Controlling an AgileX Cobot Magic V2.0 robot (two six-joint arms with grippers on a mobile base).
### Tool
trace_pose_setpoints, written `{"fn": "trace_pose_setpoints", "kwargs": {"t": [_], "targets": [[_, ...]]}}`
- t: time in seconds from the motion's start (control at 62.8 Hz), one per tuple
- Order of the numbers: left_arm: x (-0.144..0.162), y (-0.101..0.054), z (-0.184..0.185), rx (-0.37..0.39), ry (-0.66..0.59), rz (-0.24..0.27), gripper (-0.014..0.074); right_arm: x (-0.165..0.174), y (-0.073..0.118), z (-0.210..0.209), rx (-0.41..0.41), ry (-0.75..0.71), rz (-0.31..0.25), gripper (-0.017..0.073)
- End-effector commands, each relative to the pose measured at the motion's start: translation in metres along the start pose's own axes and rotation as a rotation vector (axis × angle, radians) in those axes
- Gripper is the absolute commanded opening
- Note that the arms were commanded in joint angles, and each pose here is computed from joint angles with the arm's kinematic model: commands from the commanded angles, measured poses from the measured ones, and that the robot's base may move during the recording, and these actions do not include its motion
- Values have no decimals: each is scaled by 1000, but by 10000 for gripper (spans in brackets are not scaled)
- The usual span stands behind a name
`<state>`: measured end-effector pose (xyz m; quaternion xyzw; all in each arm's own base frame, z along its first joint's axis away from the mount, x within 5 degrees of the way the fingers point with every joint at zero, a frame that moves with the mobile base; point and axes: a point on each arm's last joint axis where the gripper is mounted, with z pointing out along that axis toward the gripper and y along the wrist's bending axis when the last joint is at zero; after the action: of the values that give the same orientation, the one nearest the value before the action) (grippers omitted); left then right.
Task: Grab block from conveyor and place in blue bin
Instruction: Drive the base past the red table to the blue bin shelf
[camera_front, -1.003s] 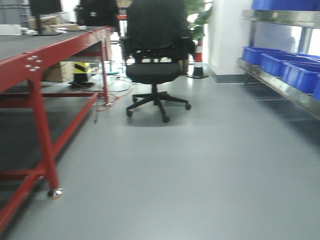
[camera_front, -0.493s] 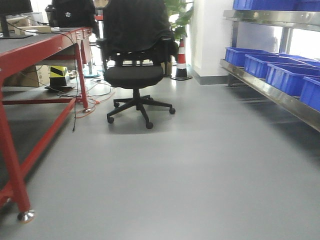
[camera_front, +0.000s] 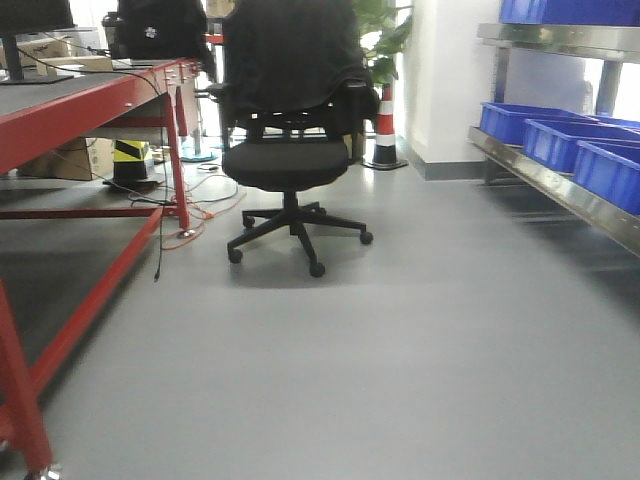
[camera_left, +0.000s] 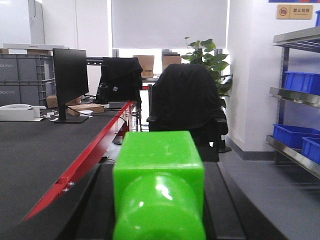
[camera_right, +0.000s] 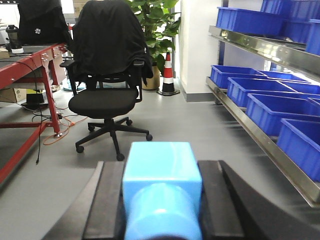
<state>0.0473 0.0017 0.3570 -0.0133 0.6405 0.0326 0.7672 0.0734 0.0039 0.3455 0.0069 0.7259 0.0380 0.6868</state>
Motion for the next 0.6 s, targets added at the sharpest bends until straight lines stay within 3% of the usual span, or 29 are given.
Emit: {"fn": "trace_pose_setpoints", "kwargs": {"t": [0.0,0.589], "targets": [[-2,0,0,2,-19,-6,-111,-5,0,-2,2,-38,-8,-162],[-2,0,0,-3,-19,-5,-111,-5,0,-2,2,-38,-8,-162]]}}
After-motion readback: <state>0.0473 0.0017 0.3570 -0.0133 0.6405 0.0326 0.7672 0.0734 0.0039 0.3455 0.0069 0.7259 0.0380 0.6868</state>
